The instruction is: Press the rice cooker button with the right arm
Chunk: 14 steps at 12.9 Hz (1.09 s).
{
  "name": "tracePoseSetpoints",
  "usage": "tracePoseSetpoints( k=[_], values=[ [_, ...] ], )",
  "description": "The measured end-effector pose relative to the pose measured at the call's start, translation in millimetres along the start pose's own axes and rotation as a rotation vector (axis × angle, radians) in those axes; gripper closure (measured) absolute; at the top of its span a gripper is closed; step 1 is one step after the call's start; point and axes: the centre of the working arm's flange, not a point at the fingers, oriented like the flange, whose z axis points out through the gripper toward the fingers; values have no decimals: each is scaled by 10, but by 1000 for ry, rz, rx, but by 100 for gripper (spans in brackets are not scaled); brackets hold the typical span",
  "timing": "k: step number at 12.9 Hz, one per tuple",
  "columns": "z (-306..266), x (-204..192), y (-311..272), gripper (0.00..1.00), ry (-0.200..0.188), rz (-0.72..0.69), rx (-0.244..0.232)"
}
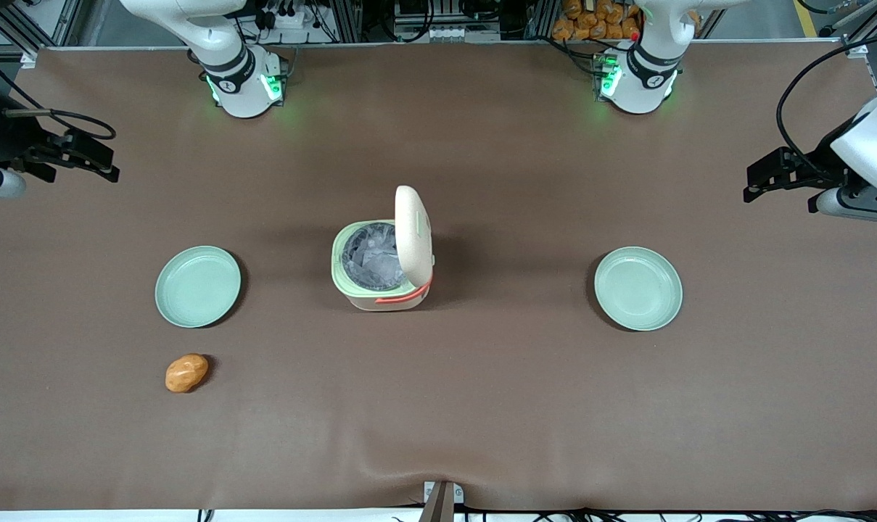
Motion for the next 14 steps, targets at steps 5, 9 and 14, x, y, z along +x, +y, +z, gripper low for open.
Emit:
tracePoseSetpoints(
  k=[5,9,14],
  values=[
    [31,-30,90,0,-7,-17,3],
    [-1,-63,75,0,-6,-20,4],
    [-94,-121,56,0,-8,-22,4]
  ],
)
